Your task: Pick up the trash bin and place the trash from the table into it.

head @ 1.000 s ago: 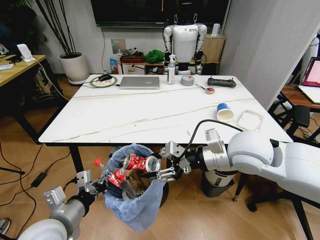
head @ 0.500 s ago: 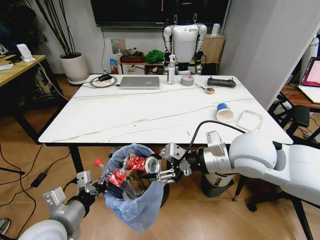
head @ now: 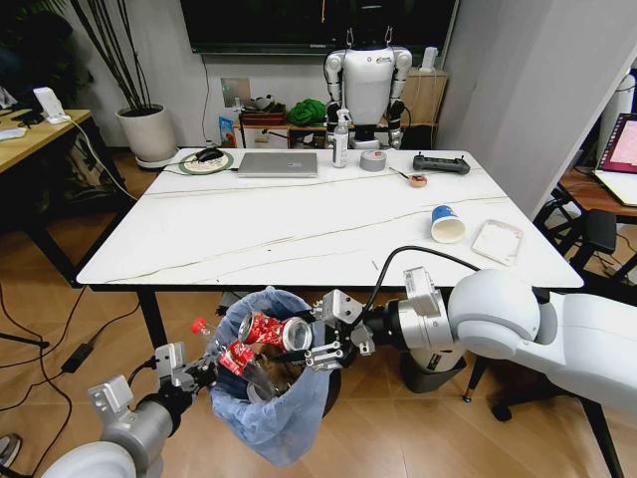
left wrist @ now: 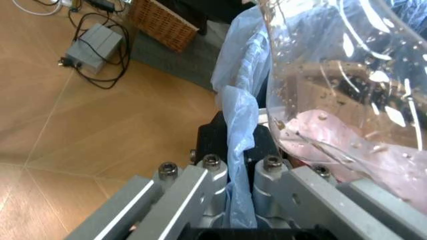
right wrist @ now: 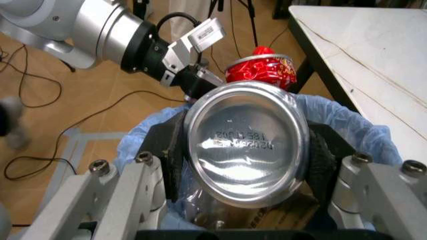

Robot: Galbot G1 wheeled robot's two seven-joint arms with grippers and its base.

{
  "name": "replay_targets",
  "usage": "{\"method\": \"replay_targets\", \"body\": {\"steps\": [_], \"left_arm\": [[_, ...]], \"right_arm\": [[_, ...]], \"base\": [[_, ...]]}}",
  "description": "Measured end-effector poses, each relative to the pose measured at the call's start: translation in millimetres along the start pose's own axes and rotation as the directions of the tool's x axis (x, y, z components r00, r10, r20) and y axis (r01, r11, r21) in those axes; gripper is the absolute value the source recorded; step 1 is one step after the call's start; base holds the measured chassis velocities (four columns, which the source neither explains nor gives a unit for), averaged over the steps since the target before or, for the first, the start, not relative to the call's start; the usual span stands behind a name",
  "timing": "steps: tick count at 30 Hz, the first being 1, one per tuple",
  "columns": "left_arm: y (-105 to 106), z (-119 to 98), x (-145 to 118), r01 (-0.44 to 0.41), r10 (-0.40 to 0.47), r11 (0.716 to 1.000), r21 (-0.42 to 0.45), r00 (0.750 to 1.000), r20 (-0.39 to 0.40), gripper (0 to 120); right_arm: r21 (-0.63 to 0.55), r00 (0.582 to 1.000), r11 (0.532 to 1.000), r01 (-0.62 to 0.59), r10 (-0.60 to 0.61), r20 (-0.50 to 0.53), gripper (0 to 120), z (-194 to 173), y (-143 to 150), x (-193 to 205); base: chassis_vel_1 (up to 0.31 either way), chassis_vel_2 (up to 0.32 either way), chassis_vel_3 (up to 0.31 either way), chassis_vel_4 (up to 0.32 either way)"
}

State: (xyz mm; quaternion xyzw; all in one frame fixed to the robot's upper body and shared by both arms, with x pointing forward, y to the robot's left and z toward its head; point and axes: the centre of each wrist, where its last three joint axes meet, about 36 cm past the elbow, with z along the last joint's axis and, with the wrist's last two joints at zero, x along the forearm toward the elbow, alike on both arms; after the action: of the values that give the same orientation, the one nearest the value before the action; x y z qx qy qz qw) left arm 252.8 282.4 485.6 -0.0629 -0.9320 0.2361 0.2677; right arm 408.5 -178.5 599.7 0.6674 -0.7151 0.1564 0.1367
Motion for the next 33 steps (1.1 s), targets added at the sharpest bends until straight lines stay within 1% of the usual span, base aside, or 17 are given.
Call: {"method": "replay_targets", "body": {"steps": [9, 19, 21, 26, 27, 28, 29, 33], "left_arm": [[1, -1, 2, 0.004, -0.004, 1.0, -0.001, 1.0, 0.003, 0], [0, -1, 2, 0.001, -0.001, 1.0, 0.005, 1.0, 0.003, 0], [0, 0, 2, 0.001, -0.001, 1.0, 0.008, 1.0, -0.001, 0], [0, 0, 3, 0.002, -0.002, 1.0, 0.009, 1.0, -0.001, 0], [0, 0, 3, 0.002, -0.002, 1.0, 0.009, 1.0, -0.001, 0], [0, 0, 3, 0.001, -0.001, 1.0, 0.01, 1.0, -0.001, 0], [0, 1, 3, 0.001, -0.001, 1.0, 0.011, 1.0, -0.001, 0], [0, 0, 3, 0.0, 0.0, 1.0, 0.012, 1.0, 0.0, 0]], "right_arm": [[0.005, 1.0, 1.0, 0.025, -0.025, 0.009, 49, -1, -6, -13], [0.006, 0.999, 0.999, 0.036, -0.036, 0.018, 49, -1, -7, -18], [0.008, 0.999, 0.999, 0.039, -0.039, 0.019, 53, 0, -7, -18], [0.006, 0.999, 0.999, 0.037, -0.037, 0.018, 75, 1, -9, -18], [0.006, 0.999, 0.999, 0.037, -0.037, 0.018, 75, 1, -9, -18], [0.004, 0.999, 0.999, 0.038, -0.038, 0.017, 79, 2, -9, -18], [0.003, 0.999, 0.999, 0.037, -0.037, 0.016, 84, 2, -9, -18], [0.004, 0.999, 0.999, 0.037, -0.037, 0.015, 98, 3, -10, -19]], "base": [[0.0, 0.0, 0.0, 0.0], [0.0, 0.0, 0.0, 0.0], [0.0, 0.0, 0.0, 0.0], [0.0, 0.0, 0.0, 0.0], [0.0, 0.0, 0.0, 0.0], [0.0, 0.0, 0.0, 0.0], [0.0, 0.0, 0.0, 0.0], [0.0, 0.0, 0.0, 0.0]]}}
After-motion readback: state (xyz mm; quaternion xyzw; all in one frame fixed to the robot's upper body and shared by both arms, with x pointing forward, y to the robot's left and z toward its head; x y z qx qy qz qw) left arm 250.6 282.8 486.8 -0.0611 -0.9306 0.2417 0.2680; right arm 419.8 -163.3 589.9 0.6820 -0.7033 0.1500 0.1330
